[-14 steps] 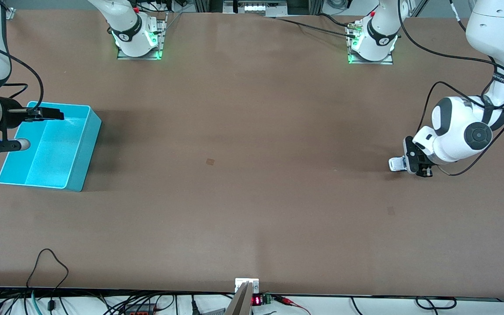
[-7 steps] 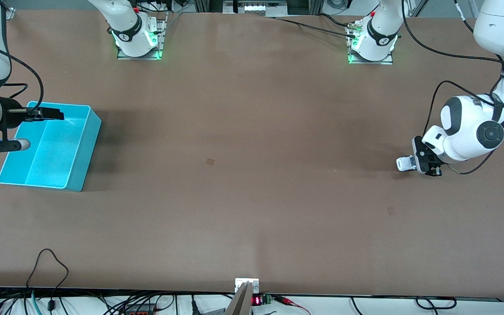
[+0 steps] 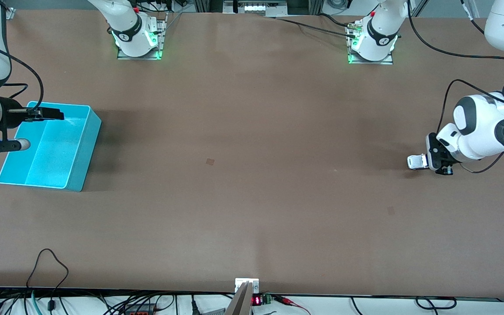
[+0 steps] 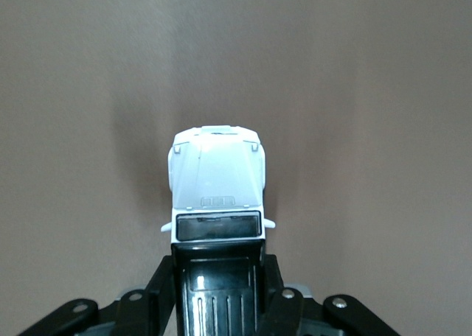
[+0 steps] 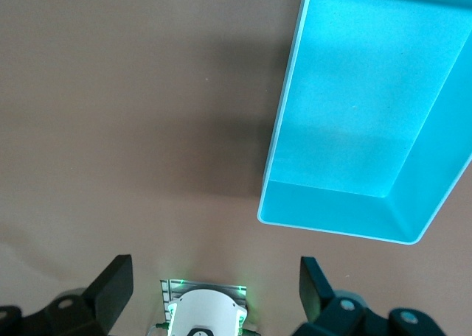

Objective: Wind and store white jeep toy
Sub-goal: 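Drag the jeep backward along the table with the left gripper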

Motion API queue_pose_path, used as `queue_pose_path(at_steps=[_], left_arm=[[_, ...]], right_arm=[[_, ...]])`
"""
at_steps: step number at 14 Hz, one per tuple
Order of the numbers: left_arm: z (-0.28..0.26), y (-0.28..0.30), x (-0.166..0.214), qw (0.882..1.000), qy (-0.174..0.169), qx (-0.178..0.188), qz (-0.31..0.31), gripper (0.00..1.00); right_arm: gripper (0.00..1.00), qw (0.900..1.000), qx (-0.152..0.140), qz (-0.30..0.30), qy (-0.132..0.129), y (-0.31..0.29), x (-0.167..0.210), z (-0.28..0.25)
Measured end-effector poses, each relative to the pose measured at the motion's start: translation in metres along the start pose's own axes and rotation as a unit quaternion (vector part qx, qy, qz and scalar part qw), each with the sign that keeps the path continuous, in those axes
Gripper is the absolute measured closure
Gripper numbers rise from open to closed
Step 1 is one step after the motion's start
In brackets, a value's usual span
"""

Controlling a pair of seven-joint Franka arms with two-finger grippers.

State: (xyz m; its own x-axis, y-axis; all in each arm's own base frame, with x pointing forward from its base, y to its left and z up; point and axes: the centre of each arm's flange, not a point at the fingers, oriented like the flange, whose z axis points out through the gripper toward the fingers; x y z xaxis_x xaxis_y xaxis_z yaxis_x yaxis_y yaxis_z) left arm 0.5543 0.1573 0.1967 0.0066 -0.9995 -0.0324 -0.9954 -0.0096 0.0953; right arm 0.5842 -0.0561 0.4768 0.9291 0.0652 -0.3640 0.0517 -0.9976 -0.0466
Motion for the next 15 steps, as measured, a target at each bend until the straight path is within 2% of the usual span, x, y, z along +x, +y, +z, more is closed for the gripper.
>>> queue_pose_path(at_steps=[6, 15], left_arm=[[0.001, 0.001, -0.013, 1.0, 0.001, 0.001, 0.028, 0.5], [0.001, 0.002, -0.025, 0.999, -0.004, 0.005, 0.032, 0.5]], right_arm=[[0.0, 1.0, 0.0, 0.0, 0.0, 0.0, 0.0, 0.0], [0.0, 1.0, 0.0, 0.0, 0.0, 0.0, 0.0, 0.0]])
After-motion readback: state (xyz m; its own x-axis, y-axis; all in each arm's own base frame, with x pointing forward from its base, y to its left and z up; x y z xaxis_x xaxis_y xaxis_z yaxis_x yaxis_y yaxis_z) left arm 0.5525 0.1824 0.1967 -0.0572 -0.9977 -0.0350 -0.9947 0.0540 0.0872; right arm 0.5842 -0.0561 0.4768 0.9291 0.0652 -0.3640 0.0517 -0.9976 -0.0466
